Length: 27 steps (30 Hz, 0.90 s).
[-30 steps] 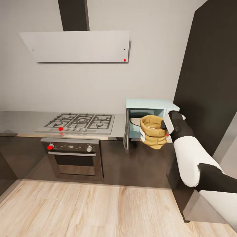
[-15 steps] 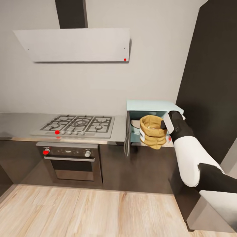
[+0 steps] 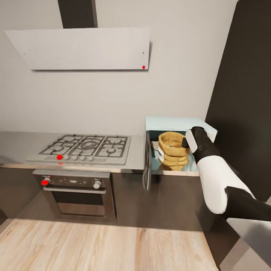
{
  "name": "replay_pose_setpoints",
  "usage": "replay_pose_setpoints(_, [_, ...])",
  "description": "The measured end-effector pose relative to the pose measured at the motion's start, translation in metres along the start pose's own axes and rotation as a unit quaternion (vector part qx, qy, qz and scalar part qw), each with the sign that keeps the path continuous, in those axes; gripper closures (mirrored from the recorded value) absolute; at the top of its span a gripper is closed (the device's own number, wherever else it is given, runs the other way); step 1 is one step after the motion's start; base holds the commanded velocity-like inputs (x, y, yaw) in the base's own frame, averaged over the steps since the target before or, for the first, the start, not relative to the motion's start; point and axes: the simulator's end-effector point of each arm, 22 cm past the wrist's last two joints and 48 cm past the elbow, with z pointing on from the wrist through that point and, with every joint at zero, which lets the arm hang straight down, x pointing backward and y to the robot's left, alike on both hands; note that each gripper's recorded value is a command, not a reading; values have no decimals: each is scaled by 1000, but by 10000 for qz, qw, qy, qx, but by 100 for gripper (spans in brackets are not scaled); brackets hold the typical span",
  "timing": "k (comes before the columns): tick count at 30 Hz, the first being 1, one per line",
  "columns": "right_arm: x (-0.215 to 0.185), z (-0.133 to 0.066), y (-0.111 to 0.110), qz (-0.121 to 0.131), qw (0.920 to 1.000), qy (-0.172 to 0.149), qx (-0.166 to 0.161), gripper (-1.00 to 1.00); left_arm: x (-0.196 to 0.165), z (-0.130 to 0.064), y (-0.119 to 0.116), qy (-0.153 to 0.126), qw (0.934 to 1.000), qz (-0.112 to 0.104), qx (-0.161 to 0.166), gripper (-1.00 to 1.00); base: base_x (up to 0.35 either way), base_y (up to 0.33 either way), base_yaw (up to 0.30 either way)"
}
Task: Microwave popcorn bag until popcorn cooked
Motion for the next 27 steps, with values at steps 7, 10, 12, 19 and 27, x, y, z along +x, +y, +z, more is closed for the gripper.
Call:
replay_pose_setpoints(7, [0, 1, -1, -4, 10000, 6, 18, 100, 0, 0, -1, 3, 10000, 0, 4, -100, 170, 0, 0])
replay_pose_setpoints(10, [5, 4, -4, -14, 10000, 21, 50, 100, 0, 0, -1, 2, 10000, -1, 6, -100, 5, 0, 0])
replay_pose_setpoints(12, [5, 4, -4, -15, 10000, 20, 50, 100, 0, 0, -1, 2, 10000, -1, 5, -100, 0, 0, 0])
replay_pose_setpoints(19, [5, 5, -4, 9, 10000, -12, 51, 100, 0, 0, -2, 4, 10000, -1, 10, -100, 0, 0, 0])
replay_pose_setpoints(27, [6, 14, -4, 129, 9998, -135, 49, 100, 1, 0, -2, 4, 10000, -1, 12, -100, 15, 0, 0])
